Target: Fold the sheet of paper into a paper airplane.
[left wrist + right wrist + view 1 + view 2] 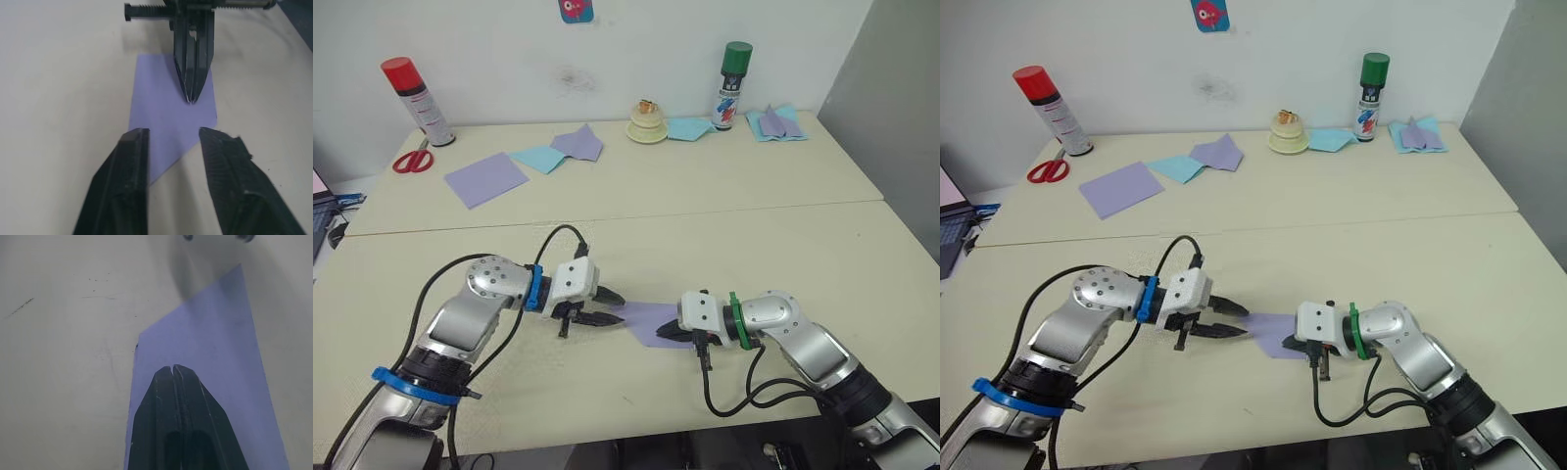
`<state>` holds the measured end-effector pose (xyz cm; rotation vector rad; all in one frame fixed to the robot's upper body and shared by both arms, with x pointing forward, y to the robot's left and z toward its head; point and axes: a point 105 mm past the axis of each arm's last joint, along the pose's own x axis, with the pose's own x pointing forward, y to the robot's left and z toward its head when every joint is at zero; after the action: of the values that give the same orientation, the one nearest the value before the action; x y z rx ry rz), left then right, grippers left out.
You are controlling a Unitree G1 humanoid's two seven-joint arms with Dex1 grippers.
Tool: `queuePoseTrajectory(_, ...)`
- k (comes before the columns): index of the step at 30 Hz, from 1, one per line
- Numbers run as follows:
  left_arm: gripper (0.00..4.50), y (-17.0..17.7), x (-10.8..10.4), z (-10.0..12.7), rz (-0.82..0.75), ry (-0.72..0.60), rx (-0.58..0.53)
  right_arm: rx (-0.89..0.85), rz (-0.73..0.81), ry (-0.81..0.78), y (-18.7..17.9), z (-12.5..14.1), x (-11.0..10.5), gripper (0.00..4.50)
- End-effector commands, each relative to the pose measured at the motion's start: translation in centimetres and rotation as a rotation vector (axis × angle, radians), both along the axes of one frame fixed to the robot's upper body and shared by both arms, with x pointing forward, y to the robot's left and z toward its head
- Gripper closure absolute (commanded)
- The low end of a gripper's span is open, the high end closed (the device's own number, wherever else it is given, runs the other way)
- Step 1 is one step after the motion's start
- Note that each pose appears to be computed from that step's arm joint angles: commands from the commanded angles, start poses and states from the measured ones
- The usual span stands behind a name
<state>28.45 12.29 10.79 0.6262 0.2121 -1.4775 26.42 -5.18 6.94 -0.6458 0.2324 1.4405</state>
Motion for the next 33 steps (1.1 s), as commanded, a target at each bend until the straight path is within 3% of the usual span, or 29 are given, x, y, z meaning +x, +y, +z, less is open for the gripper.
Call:
queuePoseTrajectory(1,4.13,-0.8,1.1,-0.6,-0.014,-0.088,-0.002,0.003,0.007,-0.023,0.2,0.2,-0.2,4.50)
queuePoseTrajectory(3,4.48,-1.5,1.8,-1.1,-0.009,-0.104,-0.017,0.003,0.007,-0.022,0.2,0.2,-0.2,4.50)
queuePoseTrajectory(19,4.48,-3.0,3.1,-4.4,0.015,-0.062,-0.001,-0.004,0.017,-0.050,0.2,0.4,-0.3,4.50)
queuePoseTrajectory(26,4.48,-3.1,3.0,-5.2,0.032,-0.009,0.001,0.125,-0.039,-0.201,0.1,4.2,-0.4,4.50)
queuePoseTrajectory(30,4.50,-3.0,2.8,-5.4,0.032,0.007,0.005,0.187,-0.049,-0.242,-0.3,5.6,-2.2,3.23)
queuePoseTrajectory(33,4.50,-3.0,2.7,-5.5,0.034,0.018,0.005,0.161,-0.046,-0.328,-0.7,4.9,-3.5,2.14)
